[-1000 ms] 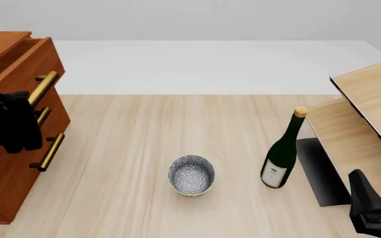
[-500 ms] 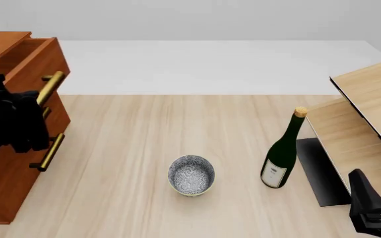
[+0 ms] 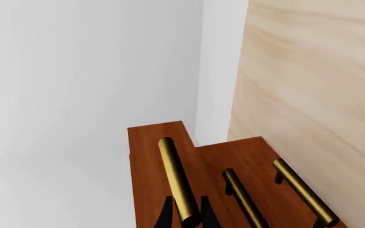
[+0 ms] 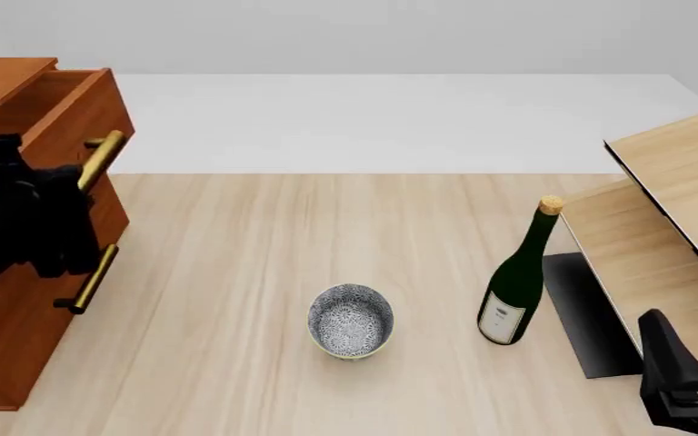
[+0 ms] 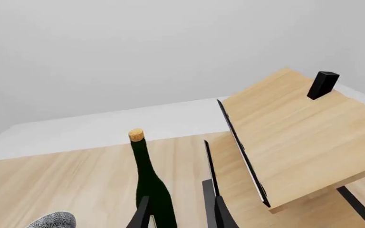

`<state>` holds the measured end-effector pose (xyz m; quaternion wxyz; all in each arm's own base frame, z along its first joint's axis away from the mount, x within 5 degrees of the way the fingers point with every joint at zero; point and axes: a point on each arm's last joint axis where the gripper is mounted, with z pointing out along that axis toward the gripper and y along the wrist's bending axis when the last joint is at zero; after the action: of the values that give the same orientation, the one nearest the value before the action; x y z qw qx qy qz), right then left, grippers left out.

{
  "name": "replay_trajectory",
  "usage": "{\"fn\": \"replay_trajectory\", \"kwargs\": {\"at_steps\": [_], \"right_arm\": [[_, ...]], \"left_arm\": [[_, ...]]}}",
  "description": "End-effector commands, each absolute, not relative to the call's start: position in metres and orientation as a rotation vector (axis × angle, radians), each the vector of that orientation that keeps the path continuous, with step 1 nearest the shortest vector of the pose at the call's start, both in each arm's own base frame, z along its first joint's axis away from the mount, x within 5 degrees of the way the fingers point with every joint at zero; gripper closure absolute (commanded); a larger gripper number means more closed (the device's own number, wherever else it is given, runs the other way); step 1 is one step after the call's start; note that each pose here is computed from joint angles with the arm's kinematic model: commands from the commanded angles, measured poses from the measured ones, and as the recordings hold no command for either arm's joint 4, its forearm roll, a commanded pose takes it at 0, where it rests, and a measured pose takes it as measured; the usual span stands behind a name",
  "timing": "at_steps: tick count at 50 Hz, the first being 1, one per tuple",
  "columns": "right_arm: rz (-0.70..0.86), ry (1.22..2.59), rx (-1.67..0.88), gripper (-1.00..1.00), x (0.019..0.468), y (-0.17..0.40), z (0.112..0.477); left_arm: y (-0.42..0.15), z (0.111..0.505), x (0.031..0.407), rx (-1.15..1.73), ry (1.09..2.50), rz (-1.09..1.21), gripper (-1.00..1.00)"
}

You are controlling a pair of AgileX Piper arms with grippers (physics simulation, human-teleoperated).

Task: Close the bottom drawer of the cabinet and open the top drawer.

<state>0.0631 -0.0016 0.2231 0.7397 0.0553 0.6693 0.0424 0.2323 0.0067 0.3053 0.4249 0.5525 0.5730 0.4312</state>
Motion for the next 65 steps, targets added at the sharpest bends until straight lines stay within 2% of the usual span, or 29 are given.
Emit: {"fn": "replay_trajectory", "kwargs": {"at_steps": [1, 33, 65], "right_arm": [[0.093, 1.468, 0.121, -1.0, 0.063, -0.002, 0.223], [0.092, 1.468, 0.125, -1.0, 0.065, -0.002, 0.223], [0.102, 1.465, 0.135, -1.0, 0.062, -0.002, 0.224]], "left_arm": [[0.003, 0.314, 0.254, 1.285, 1.433, 1.037, -1.0], [-0.001, 0.308, 0.254, 1.295, 1.446, 1.008, -1.0], [-0.005, 0.308, 0.223, 1.306, 1.447, 0.978, -1.0]]}}
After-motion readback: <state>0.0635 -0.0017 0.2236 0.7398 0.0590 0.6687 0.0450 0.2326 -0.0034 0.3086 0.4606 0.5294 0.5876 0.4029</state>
